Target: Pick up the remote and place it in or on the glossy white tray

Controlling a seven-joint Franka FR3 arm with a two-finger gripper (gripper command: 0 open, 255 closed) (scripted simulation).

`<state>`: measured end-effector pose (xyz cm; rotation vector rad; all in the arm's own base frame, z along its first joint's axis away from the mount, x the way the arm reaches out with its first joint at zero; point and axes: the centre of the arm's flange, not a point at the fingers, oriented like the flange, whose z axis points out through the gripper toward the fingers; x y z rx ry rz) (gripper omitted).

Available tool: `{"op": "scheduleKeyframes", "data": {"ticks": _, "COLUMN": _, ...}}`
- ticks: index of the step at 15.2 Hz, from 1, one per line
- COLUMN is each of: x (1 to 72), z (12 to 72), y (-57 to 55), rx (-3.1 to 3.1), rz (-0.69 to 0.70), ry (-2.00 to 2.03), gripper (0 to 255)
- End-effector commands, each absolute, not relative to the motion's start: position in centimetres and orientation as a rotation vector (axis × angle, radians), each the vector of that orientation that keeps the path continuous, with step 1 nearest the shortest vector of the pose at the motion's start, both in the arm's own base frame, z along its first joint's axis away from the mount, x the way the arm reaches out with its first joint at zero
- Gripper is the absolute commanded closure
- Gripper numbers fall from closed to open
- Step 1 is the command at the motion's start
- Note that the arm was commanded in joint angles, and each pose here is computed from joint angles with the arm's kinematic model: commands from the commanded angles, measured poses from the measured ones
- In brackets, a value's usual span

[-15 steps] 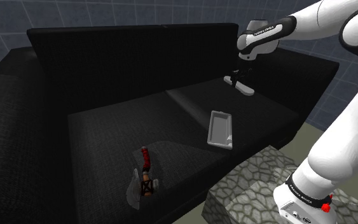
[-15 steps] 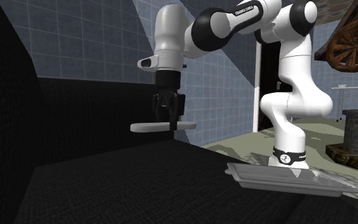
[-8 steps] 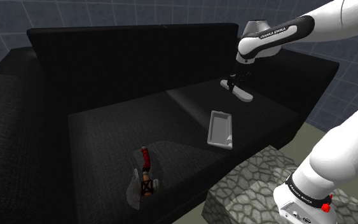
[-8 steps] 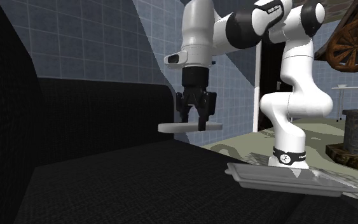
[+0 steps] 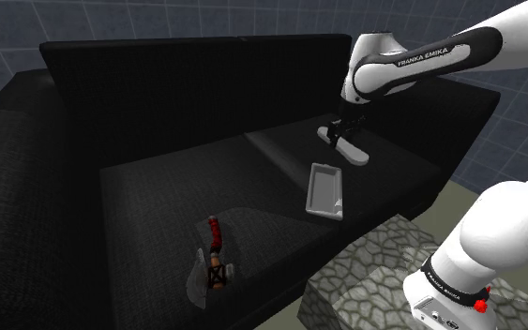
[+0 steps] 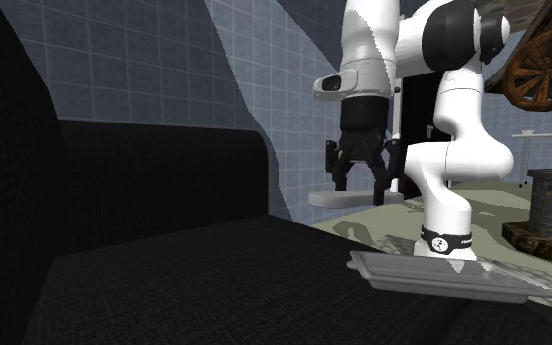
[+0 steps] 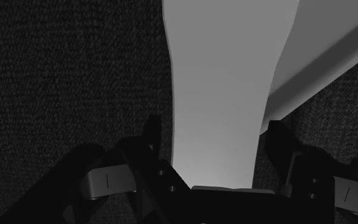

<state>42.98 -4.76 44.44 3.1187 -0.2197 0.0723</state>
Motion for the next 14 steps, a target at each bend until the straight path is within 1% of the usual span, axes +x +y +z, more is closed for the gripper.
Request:
{"op": "scheduleKeyframes", "data": {"ticks": 1, "x": 41.9, "z": 44.4, "y": -2.5, "rx": 3.118, "rz": 0.073, "ry": -0.222, "gripper": 255}}
{"op": "scheduleKeyframes", "data": {"ticks": 8, "x": 38.2, "z": 44.6, "y": 5.8, "rx": 3.118, "rz": 0.073, "ry": -0.222, "gripper": 255}}
{"op": "scheduleKeyframes", "data": {"ticks": 14, "x": 38.2, "z": 41.4, "y": 5.8, "rx": 3.118, "rz": 0.073, "ry": -0.222, "gripper": 255}}
